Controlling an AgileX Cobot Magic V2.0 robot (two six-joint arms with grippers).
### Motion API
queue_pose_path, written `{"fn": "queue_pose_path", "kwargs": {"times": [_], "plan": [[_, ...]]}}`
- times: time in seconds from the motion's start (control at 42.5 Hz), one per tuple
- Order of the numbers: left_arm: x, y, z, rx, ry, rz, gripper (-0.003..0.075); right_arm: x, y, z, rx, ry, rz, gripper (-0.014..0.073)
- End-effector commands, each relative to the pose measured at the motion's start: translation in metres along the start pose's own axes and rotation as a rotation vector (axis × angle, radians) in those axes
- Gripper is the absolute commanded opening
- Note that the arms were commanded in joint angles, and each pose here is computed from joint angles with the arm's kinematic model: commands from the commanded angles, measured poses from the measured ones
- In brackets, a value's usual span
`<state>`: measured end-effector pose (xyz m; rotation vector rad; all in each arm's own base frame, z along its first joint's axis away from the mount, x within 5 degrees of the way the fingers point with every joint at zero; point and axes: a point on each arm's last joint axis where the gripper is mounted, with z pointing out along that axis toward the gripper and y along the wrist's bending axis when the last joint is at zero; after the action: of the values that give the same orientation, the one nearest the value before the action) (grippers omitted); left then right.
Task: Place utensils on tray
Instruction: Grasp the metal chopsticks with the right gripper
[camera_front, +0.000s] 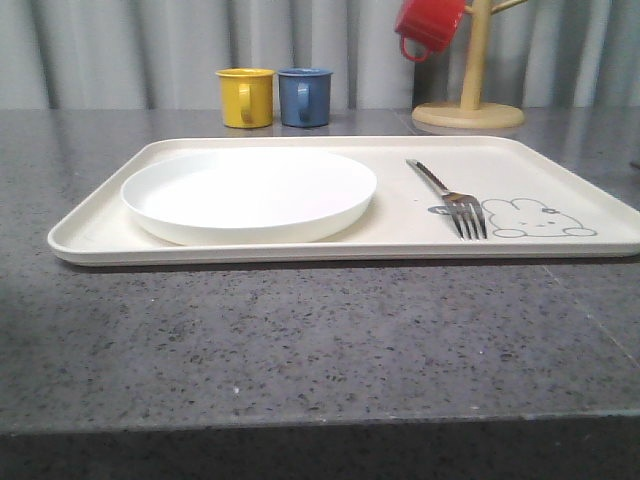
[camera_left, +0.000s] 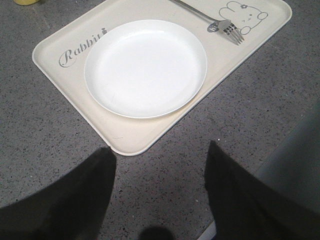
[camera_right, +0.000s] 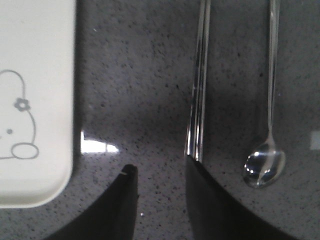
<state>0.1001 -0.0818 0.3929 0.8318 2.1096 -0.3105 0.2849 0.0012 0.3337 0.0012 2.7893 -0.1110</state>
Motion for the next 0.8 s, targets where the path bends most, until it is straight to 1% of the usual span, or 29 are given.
{"fn": "queue_pose_path", "kwargs": {"times": [0.0, 0.094, 0.235, 0.517, 0.776], "plan": [[-0.01, 0.0, -0.007, 0.0, -0.094, -0.006, 0.0388, 0.004, -0.016, -0.005, -0.073, -0.033, 0.01, 0.0279], [-0.01, 0.0, -0.007, 0.0, -0.094, -0.006, 0.0388, 0.005, -0.029, 0.006, -0.106, -0.01, 0.046, 0.0279], [-0.01, 0.0, -0.007, 0.0, -0.094, -0.006, 0.0388, 0.002, -0.043, 0.022, -0.094, 0.034, 0.092, 0.0279], [-0.01, 0.0, -0.007, 0.0, -0.094, -0.006, 0.0388, -0.007, -0.046, 0.054, -0.096, 0.078, 0.102, 0.0279], [-0.01, 0.0, -0.007, 0.0, -0.094, -0.006, 0.0388, -0.013, -0.048, 0.065, -0.091, 0.053, 0.105, 0.0277]]}}
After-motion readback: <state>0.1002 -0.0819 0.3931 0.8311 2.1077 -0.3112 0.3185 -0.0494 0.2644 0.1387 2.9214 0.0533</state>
